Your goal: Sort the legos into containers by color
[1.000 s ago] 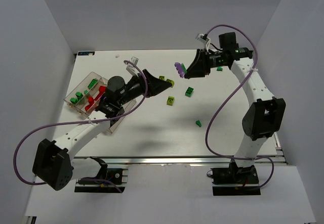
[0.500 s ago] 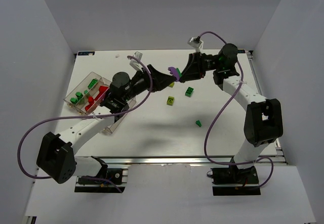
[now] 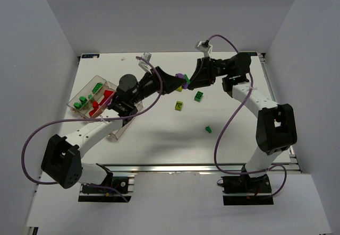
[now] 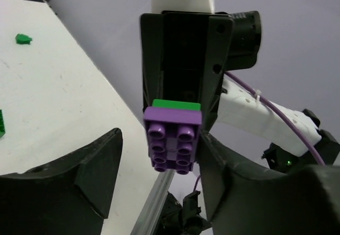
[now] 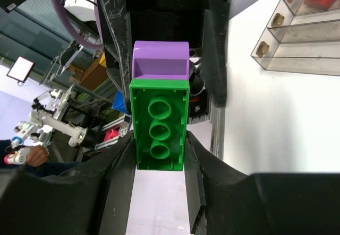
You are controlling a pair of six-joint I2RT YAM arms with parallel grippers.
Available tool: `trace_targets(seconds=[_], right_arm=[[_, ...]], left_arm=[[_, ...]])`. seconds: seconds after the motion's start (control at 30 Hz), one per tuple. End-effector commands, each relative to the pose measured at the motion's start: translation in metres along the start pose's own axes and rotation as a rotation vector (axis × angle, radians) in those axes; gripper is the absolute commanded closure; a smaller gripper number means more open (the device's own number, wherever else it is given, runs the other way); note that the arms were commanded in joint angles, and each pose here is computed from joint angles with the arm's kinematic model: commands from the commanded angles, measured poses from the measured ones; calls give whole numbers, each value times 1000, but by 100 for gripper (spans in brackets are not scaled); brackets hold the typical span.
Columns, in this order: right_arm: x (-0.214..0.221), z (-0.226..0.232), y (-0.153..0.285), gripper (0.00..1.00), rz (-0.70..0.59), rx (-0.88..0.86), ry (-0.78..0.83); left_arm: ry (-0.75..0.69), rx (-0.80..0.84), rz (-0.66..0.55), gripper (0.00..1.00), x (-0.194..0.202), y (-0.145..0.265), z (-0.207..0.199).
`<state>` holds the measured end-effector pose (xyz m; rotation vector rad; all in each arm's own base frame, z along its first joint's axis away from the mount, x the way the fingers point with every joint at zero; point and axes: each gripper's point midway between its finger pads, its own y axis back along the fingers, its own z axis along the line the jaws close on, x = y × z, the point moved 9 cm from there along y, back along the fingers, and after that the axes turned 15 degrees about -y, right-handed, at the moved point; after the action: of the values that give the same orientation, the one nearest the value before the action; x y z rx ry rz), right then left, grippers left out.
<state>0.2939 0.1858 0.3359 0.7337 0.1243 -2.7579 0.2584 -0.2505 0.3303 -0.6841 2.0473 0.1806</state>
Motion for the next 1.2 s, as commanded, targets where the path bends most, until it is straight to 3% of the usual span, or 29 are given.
trace_targets(seconds=[0.0, 0.03, 0.07, 0.3, 0.33, 0.7, 0.83, 1.03, 1.17], right_arm=[[-1, 16, -4, 100, 9, -9, 90], [-1, 15, -4, 100, 9, -9, 85], [-1, 14, -4, 100, 9, -9, 85], [-3, 15, -4, 100, 17, -8, 102], [-3, 15, -3, 100, 17, -7, 105], [-32, 22, 40, 100, -81, 65, 187], [-35, 31, 43, 100, -80, 74, 236], [-41, 44, 43, 100, -58, 82, 305], [-44, 44, 42, 100, -65, 77, 307]], left_arm=[[-20, 99, -58, 35, -16, 0, -18], [-19, 113, -53, 41, -15, 0, -19], [-21, 131, -63, 54, -16, 0, -21], [-13, 227, -67, 88, -17, 5, -30], [-17, 228, -66, 100, -18, 6, -31], [-84, 38, -60, 100, -45, 70, 10], [-109, -131, -18, 100, -55, 90, 36], [-81, -727, 274, 100, -36, 131, 111], [-100, -1005, 506, 100, -25, 157, 137]])
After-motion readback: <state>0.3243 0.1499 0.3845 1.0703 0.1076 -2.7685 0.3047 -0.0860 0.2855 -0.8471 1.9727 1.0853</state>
